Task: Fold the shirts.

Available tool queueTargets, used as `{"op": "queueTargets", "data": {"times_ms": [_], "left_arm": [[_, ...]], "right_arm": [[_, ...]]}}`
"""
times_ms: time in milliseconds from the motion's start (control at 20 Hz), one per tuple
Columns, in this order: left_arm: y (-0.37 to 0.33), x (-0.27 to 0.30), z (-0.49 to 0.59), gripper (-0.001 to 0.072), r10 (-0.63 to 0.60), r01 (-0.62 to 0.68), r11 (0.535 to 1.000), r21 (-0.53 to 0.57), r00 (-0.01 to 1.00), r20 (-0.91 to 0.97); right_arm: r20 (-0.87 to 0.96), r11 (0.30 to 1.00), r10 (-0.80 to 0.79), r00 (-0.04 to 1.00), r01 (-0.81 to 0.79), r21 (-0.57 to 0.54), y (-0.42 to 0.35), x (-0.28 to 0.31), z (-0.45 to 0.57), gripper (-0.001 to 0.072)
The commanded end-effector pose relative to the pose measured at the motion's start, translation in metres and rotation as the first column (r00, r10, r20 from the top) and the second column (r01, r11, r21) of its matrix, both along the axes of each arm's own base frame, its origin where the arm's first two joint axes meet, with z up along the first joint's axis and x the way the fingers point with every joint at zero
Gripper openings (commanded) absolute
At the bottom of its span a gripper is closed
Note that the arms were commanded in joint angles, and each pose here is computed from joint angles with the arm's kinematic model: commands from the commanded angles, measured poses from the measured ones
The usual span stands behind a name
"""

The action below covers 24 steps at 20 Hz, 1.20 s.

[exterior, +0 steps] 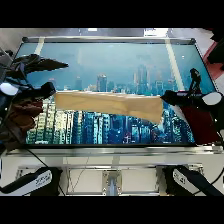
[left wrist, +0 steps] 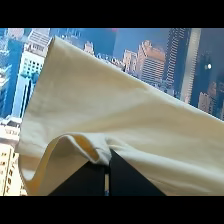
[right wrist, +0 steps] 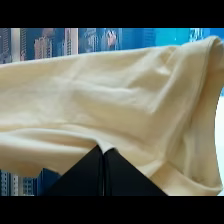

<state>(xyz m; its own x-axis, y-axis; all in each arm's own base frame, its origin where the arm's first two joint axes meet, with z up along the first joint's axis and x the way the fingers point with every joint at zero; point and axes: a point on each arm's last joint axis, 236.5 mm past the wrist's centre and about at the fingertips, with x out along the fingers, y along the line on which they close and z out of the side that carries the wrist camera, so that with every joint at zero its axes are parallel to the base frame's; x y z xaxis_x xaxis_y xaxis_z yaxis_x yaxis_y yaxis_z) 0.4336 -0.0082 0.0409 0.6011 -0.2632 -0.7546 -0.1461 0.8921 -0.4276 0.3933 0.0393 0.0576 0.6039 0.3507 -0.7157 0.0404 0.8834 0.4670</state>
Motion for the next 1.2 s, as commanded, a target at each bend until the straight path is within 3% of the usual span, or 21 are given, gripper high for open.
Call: {"op": "queueTargets", "data": {"times_ms": [0, 400, 750, 800, 850, 900, 1150], "left_arm": [[-0.002, 0.028, -0.035, 0.0008, -0.027, 0.030, 0.998, 0.057, 0.998, -0.061], [0.007, 0.026, -0.097, 0.0008, -0.028, 0.044, 0.996, 0.082, 0.982, -0.185], [-0.001, 0.040, -0.088, 0.0022, 0.002, 0.000, 1.000, 0.022, 0.992, -0.127], [-0.003, 0.046, -0.084, 0.0082, 0.023, -0.023, 1.000, -0.001, 0.995, -0.101], [-0.004, 0.053, -0.079, 0.0294, 0.046, -0.049, 0.998, -0.028, 0.996, -0.075], [-0.006, 0.060, -0.073, 0.0434, 0.073, -0.075, 0.995, -0.057, 0.996, -0.048], [-0.015, 0.075, -0.041, 0.0446, 0.078, -0.077, 0.989, -0.125, 0.997, 0.004]], "right_arm": [[0.040, 0.999, -0.026, 0.999, 0.027, -0.034, -0.017, 0.051, -0.006, 0.0020], [-0.205, 1.000, 0.007, 0.979, -0.009, -0.008, -0.011, 0.058, -0.115, 0.0020], [-0.239, 0.999, 0.032, 0.970, -0.037, -0.020, 0.010, 0.063, -0.151, 0.0021], [-0.237, 0.999, 0.027, 0.971, -0.030, -0.010, 0.011, 0.064, -0.150, 0.0022], [-0.238, 1.000, 0.025, 0.971, -0.028, -0.008, 0.011, 0.064, -0.150, 0.0022], [-0.242, 1.000, 0.027, 0.970, -0.029, -0.006, 0.011, 0.063, -0.150, 0.0022], [-0.214, 0.998, 0.056, 0.975, -0.060, -0.013, 0.013, 0.058, -0.123, 0.0050]]}}
